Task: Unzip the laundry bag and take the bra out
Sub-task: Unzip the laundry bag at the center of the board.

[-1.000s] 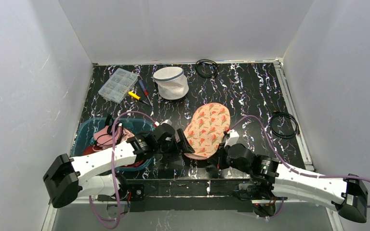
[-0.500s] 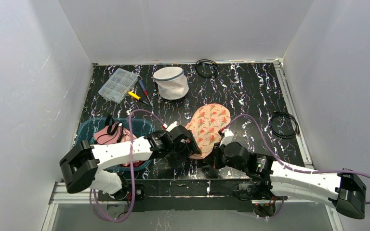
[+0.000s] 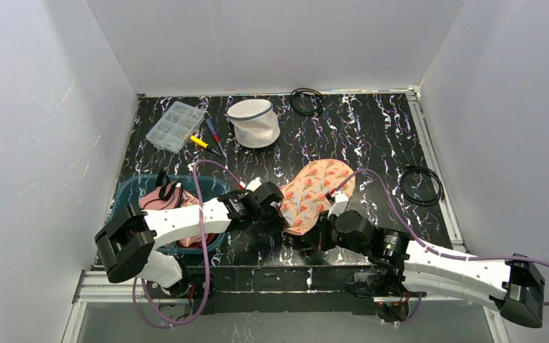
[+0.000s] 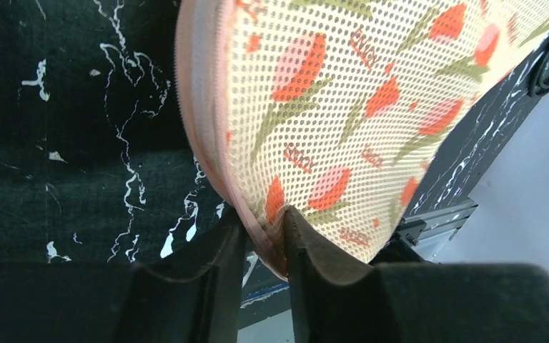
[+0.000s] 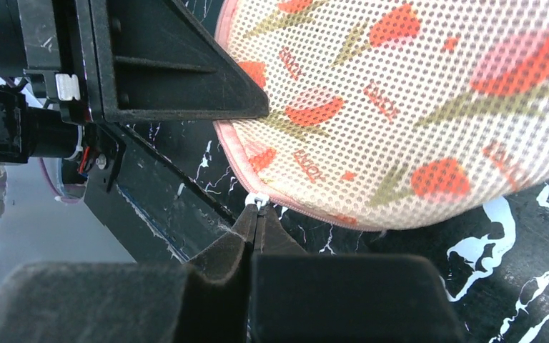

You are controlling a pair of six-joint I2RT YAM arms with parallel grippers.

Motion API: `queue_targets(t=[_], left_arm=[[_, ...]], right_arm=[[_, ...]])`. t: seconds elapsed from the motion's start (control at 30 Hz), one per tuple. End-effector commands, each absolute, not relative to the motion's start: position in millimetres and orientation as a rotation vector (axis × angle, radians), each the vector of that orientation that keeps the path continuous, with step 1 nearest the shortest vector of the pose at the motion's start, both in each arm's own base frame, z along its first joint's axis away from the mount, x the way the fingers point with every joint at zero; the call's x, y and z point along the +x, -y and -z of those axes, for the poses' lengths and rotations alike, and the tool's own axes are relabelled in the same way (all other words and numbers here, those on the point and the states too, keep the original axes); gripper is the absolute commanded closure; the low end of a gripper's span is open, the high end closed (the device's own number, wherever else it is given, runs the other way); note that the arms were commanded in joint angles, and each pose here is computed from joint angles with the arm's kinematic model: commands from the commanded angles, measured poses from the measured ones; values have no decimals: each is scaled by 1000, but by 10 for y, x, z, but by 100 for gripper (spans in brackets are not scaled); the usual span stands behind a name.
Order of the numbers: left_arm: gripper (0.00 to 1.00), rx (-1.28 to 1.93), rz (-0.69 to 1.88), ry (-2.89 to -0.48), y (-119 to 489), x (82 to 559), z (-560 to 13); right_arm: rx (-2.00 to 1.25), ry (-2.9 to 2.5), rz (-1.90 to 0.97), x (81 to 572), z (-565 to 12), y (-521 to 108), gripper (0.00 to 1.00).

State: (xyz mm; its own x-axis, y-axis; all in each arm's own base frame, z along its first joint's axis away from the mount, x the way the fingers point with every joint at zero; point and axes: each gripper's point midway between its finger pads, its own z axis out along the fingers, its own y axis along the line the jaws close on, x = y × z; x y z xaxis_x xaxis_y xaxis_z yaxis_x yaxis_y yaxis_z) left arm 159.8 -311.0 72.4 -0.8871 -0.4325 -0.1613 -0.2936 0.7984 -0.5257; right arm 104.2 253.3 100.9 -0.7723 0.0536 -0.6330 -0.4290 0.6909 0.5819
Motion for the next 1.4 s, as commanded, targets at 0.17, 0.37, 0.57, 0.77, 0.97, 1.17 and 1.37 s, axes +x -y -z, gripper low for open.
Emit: queue_targets(t=[0.17,0.37,0.57,0.77,0.97,1.17,1.37], left_arm=[[100,-594,667,-2666,2959,1678,-777],[100,-615,622,-2666,2868,1679,-744],[100,-684,579,-2647,2698,1693,-722],[100,-719,578,-2633,2603,1683,-710],[100,-734,589,-2647,2612,1651,-655],[100,-717,625,-2656,2667,1639,-663],[61,-626,715,-2641,2721,1594,-823]], right_arm=[[-263,-2213,-991,1094,-1169,-2477,99],[-248,-2218,-953,1104,-1145,-2378,99],[-235,-2241,-935,1077,-1070,-2304,99],[-181,-2255,-886,1104,-949,-2178,99],[-112,-2261,-848,1160,-878,-2121,99],[-67,-2284,-824,1179,-830,-2112,99],[35,-2235,-931,1176,-1063,-2120,25]])
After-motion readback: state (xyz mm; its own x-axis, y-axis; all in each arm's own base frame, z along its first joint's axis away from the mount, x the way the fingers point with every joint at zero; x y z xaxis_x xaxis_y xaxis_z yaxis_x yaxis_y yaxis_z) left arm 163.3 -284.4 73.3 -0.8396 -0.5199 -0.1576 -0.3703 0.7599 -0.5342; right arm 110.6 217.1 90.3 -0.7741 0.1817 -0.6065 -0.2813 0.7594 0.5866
